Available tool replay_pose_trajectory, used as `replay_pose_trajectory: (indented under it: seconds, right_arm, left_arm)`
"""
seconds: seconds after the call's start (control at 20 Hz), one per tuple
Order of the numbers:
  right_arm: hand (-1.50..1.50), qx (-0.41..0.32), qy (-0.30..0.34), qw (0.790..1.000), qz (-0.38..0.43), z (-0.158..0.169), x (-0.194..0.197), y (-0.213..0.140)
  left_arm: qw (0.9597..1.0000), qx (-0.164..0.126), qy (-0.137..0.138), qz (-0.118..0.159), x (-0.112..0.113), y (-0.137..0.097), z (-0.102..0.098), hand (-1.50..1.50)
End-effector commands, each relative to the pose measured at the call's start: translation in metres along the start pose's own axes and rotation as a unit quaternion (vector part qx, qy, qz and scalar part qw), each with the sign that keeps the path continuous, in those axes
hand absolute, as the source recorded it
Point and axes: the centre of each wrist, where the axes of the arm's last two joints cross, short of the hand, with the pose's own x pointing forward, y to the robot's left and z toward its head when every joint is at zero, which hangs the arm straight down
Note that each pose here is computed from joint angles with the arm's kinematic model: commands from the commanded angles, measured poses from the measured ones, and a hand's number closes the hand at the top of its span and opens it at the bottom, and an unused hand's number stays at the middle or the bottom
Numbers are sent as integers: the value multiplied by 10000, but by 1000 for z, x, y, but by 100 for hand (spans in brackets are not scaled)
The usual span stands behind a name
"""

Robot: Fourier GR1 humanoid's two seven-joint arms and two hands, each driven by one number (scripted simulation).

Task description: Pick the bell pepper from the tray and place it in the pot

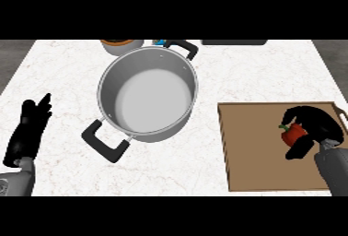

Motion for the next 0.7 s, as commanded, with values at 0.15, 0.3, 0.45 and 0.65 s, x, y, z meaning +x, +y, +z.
replay_pose_trajectory:
  seconds: [0.15,0.3,0.45,0.65]
  right_arm:
    - [150,-641,-210,9968,421,-3,17,5]
    - [150,-913,-246,9949,364,-5,10,-4]
    - [150,-739,346,9967,-46,43,64,21]
    - [150,-650,1079,9908,-495,86,83,64]
  left_arm:
    - [10000,-25,24,27,-1,-6,25,0]
    - [10000,10,-37,8,-6,5,5,0]
    - [9999,45,114,7,-8,8,5,0]
    - [9998,162,145,4,-6,7,9,0]
